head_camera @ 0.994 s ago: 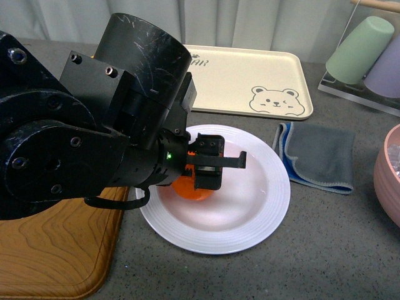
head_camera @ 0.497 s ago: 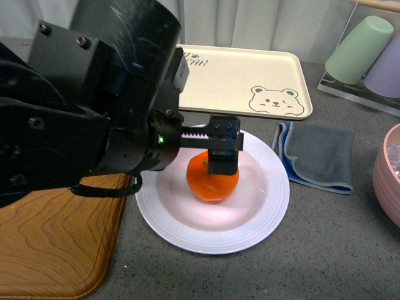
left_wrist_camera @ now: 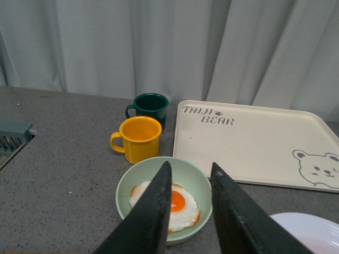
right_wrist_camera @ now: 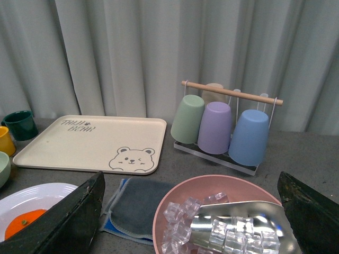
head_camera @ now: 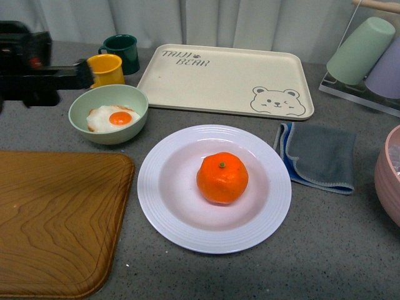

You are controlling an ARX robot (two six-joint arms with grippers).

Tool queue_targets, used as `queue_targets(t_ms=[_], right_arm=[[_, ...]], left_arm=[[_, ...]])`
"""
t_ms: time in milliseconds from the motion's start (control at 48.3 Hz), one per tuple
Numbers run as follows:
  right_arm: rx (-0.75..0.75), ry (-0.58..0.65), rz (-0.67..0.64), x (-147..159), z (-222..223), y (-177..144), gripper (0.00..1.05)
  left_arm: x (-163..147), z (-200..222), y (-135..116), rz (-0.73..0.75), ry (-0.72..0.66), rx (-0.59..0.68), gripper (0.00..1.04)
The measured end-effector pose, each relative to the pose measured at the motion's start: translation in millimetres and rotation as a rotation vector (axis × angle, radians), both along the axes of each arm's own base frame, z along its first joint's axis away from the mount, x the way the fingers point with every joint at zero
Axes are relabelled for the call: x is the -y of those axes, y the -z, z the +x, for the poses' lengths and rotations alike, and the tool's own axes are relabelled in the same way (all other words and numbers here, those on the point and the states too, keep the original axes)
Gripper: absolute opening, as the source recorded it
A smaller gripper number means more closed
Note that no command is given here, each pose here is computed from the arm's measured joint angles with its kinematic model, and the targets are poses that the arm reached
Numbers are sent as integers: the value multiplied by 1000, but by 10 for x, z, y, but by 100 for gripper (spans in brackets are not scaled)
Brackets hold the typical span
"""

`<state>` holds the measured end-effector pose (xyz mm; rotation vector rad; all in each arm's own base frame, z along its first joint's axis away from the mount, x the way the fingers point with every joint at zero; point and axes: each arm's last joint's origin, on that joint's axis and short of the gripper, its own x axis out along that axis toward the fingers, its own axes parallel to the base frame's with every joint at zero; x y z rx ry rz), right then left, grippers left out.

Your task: Place orange and plate with both arms

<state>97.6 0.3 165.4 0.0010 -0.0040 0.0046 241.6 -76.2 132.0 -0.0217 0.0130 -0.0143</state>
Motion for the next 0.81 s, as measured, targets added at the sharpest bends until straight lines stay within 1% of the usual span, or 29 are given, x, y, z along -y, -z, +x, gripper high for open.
queue_targets(t_ms=[104,124,373,580,725,766,808], right_arm=[[-1,0,0,0,0,1,95],[-1,1,0,0,0,1,95],[0,0,0,0,0,0,95],[0,1,0,0,0,0,95],[0,0,0,0,0,0,95],[0,1,0,0,0,0,95],[0,0,0,0,0,0,95]], left_arm=[[-211,-250,-30,10,-7,-11,6],[-257,-299,-45,9,-12,-10,4],[-522,-659,-157,16,-11,-7,4],[-603,-802,-233,18,-10,-23,4],[-647,-894,-314,15,-11,4,4],[-693,-926,-316,14,13,5,4],[-739,-956,-322,14,-5,3,4]])
